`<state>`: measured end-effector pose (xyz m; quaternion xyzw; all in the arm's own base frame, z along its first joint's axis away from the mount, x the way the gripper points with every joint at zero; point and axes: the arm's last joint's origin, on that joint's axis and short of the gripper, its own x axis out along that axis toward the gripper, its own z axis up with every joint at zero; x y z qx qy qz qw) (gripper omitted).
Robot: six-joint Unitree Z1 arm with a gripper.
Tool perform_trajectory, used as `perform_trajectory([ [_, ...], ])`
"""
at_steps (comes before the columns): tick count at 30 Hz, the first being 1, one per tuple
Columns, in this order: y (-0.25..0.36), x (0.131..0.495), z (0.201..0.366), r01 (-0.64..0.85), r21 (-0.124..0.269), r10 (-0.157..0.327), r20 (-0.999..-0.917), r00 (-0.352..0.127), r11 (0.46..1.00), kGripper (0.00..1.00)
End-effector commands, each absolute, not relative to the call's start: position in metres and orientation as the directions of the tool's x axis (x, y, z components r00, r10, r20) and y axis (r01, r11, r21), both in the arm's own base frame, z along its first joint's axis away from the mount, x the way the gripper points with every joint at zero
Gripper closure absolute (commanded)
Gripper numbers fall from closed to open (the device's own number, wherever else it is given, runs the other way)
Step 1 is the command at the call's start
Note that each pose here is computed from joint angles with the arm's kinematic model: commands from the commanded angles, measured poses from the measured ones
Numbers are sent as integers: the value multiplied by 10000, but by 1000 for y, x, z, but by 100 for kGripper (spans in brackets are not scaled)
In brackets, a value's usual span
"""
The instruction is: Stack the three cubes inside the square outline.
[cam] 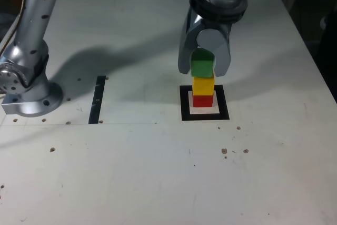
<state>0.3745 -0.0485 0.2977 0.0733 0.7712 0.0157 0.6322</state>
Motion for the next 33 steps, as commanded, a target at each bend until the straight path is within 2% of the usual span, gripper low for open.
perform_trajectory([
  [1, -48, 375, 295, 943, 1164, 1334, -9707, -1998, 9887, 79],
  [17, -47, 377, 293, 989, 1128, 1306, -9718, -1965, 9887, 72],
  [33, -46, 380, 287, 982, 1102, 1289, -9689, -2112, 9890, 61],
])
